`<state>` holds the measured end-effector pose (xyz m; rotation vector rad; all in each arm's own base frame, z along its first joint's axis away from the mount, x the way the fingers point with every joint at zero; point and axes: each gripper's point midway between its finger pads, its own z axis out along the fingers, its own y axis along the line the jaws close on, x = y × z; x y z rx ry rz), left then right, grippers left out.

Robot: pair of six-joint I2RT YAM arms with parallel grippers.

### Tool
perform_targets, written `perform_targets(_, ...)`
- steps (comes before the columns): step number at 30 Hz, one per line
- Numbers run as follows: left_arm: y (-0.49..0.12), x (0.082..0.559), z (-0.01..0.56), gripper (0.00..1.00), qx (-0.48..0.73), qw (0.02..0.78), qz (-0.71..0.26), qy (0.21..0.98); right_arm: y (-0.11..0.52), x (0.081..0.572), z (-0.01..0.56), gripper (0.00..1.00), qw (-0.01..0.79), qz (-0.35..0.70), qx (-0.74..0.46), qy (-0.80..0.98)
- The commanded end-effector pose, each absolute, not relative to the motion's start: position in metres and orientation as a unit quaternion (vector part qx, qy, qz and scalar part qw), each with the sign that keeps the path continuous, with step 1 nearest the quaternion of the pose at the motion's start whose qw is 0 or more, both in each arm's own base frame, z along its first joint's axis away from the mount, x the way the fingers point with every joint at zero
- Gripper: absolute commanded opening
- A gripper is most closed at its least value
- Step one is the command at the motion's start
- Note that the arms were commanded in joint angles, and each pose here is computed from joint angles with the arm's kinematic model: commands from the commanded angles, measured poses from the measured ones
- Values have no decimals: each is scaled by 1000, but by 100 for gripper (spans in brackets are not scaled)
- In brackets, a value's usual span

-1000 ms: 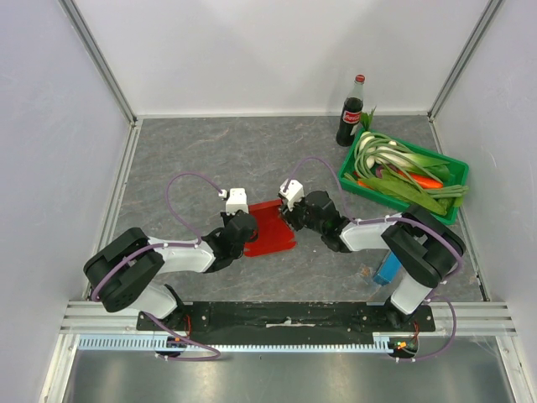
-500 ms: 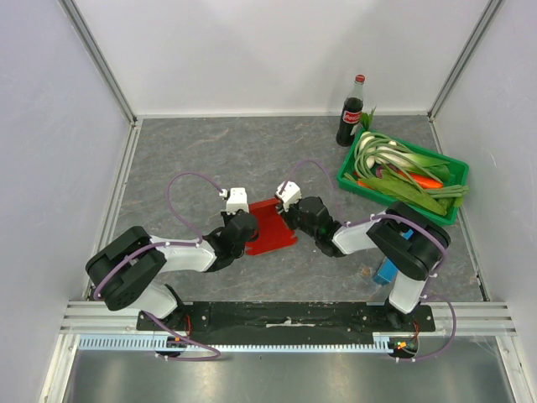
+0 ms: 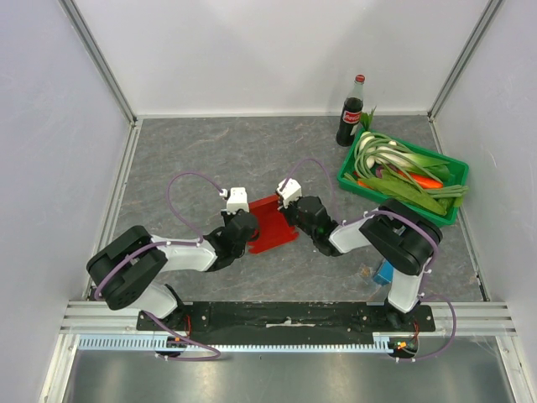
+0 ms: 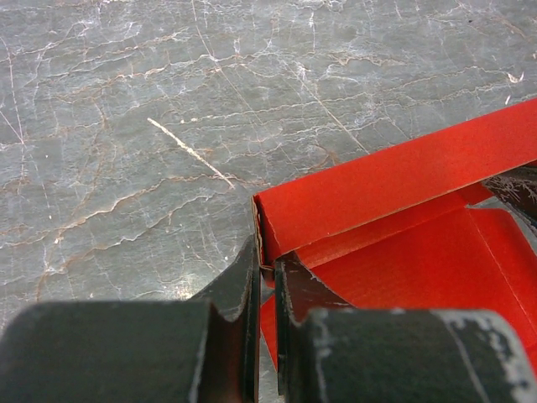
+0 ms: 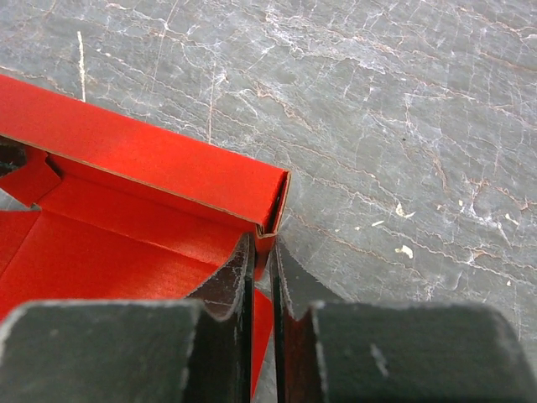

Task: Fold the paper box

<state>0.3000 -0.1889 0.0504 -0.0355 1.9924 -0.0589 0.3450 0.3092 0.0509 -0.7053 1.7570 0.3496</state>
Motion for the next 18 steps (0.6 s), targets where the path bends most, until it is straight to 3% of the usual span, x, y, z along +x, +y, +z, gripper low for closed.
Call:
perform_targets(1,-194,297,41,2,-8,529,-27,848,326,353,77,0,613,161,-276,722)
perform_targets(12,-191,301,34,2,-73,517,-16,853,281,344,66,0,623,2,4,783)
perform_targets(18,-187,299,32,2,-73,514,-9,854,275,339,59,0,619,-88,60,778)
